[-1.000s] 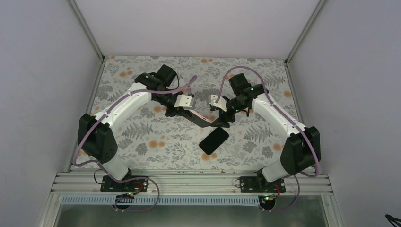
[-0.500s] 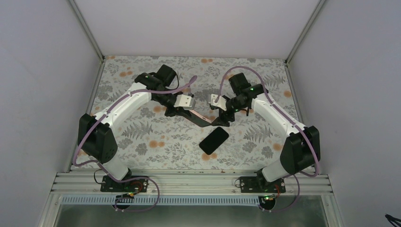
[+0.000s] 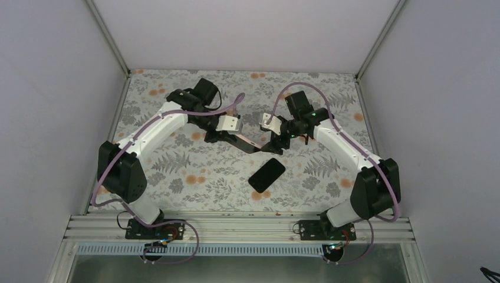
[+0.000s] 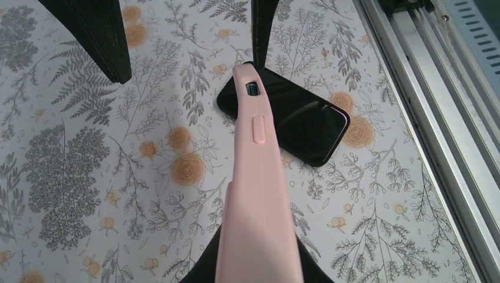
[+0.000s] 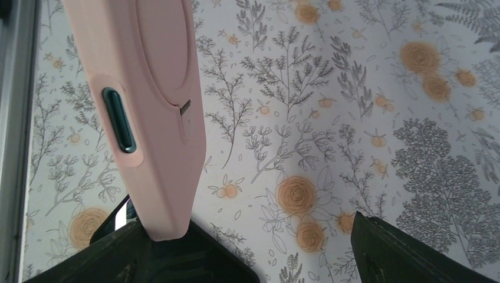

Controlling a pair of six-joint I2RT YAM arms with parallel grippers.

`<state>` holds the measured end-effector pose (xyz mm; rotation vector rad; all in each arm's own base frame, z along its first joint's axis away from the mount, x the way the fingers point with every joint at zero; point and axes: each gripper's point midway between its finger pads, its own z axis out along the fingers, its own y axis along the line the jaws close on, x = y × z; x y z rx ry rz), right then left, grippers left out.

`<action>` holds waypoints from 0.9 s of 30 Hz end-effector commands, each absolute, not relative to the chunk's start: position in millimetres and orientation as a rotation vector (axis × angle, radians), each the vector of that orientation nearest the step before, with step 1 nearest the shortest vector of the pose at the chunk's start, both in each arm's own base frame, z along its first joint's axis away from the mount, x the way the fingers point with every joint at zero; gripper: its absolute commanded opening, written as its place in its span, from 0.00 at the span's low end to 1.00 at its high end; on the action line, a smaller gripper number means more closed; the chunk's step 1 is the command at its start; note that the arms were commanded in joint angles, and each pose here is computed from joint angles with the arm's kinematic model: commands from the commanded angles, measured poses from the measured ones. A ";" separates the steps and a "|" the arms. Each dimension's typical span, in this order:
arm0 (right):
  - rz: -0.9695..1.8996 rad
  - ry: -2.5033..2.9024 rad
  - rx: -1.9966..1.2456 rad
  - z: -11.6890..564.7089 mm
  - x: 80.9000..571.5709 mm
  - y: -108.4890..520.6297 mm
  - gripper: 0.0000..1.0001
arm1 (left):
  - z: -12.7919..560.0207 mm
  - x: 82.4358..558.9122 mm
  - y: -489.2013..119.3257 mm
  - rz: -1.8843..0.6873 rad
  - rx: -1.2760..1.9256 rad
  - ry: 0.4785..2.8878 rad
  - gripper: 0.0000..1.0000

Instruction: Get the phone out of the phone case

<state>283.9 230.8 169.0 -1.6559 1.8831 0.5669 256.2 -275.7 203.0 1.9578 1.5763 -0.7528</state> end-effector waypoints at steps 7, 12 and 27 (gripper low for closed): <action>0.206 1.778 -1.465 193.2 352.7 221.0 0.87 | 264.4 196.7 -301.9 -1.234 1.904 1.312 0.02; 0.247 1.783 -1.520 191.3 342.9 221.1 0.88 | 258.0 197.8 -299.9 -1.211 1.926 1.334 0.02; 0.246 1.787 -1.548 192.3 340.7 217.2 0.88 | 251.7 197.5 -293.8 -1.102 1.995 1.375 0.02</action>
